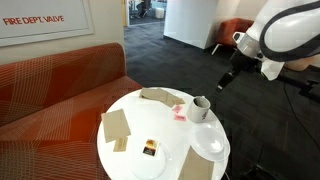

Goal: Take the marker from the white cup and put it on the table

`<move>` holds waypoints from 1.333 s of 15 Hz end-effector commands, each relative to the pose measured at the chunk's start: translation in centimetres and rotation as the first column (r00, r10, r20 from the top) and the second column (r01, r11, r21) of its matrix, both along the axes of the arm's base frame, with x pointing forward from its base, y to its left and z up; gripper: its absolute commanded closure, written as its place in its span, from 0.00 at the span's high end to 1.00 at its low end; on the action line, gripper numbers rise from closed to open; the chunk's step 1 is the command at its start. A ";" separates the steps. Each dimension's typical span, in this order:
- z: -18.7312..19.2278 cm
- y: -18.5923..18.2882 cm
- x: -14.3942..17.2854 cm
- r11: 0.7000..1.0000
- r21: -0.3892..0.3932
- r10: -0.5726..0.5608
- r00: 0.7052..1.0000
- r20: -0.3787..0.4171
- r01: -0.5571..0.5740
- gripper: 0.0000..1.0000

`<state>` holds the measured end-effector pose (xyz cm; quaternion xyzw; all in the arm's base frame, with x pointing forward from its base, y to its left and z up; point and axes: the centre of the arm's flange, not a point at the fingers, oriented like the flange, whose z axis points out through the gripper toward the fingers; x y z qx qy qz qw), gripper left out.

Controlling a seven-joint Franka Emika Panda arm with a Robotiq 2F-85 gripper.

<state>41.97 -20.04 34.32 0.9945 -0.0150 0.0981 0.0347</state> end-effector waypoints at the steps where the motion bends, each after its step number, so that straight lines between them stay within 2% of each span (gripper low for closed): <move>1: -2.3 -1.5 1.8 1.000 0.003 0.012 1.000 -0.013 -0.012 0.94; 3: -3.3 -1.6 2.3 1.000 0.011 0.014 0.999 -0.034 -0.014 0.89; 4: -3.8 -1.7 2.7 1.000 0.012 0.012 0.999 -0.041 -0.011 0.84; 8: -5.1 -1.5 4.0 1.000 0.011 0.021 0.997 -0.070 -0.020 0.77; 9: -5.4 -1.3 4.4 1.000 0.010 0.025 0.997 -0.076 -0.025 0.72; 10: -5.6 -1.2 4.7 1.000 0.009 0.029 0.996 -0.082 -0.028 0.73; 14: -6.9 -1.2 5.7 0.999 0.008 0.036 0.993 -0.108 -0.035 0.65; 15: -7.1 -1.2 5.9 0.999 0.009 0.037 0.993 -0.113 -0.036 0.58; 16: -7.4 -1.3 6.1 0.999 0.010 0.038 0.992 -0.118 -0.037 0.59; 20: -8.2 -1.2 6.6 0.999 0.020 0.043 0.990 -0.131 -0.041 0.53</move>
